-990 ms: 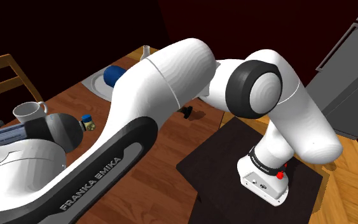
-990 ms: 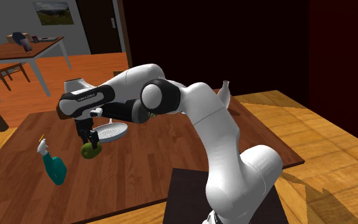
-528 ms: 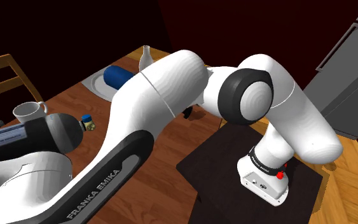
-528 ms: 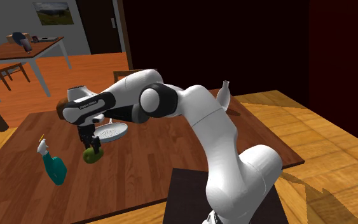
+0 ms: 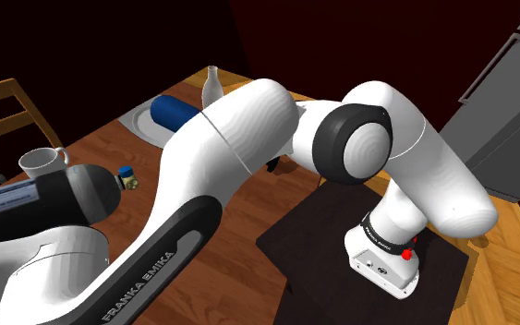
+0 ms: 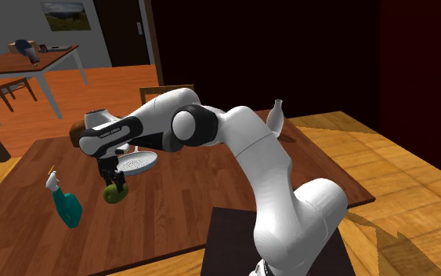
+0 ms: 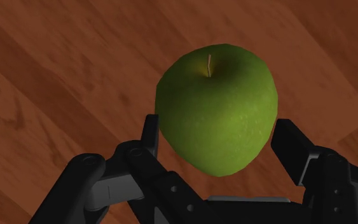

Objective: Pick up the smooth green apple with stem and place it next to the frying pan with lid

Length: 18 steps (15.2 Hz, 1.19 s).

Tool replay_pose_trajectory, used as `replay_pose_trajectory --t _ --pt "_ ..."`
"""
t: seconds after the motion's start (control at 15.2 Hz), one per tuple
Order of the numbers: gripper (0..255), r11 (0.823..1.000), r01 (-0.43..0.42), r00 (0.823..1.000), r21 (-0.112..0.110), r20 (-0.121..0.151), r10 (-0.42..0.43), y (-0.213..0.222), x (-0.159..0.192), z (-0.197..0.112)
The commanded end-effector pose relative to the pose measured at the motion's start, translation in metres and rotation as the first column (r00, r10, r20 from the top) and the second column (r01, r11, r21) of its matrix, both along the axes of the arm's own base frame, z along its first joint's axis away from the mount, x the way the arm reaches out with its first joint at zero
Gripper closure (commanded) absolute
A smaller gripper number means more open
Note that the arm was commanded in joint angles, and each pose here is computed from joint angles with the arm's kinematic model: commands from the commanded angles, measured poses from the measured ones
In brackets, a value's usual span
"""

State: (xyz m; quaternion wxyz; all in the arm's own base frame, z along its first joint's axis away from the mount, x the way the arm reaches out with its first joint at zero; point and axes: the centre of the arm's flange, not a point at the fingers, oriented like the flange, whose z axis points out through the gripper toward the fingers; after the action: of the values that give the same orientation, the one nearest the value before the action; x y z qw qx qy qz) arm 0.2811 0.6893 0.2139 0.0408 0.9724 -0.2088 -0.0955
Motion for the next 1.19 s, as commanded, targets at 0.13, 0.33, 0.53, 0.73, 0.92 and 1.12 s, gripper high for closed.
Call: replay_pose_trajectory --t 0.13,0.33,0.53,0.73,0.92,1.12 --pt "0 1.000 0.000 1.000 0.000 0.000 0.000 0.000 0.000 0.000" --pt "0 1.000 0.000 1.000 0.000 0.000 0.000 0.000 0.000 0.000" --pt "0 1.000 0.000 1.000 0.000 0.000 0.000 0.001 0.005 0.026" --pt "0 1.000 0.000 1.000 0.000 0.000 0.000 0.002 0.010 0.049" --pt "0 1.000 0.000 1.000 0.000 0.000 0.000 0.002 0.010 0.049" --pt "0 1.000 0.000 1.000 0.000 0.000 0.000 0.002 0.010 0.049"
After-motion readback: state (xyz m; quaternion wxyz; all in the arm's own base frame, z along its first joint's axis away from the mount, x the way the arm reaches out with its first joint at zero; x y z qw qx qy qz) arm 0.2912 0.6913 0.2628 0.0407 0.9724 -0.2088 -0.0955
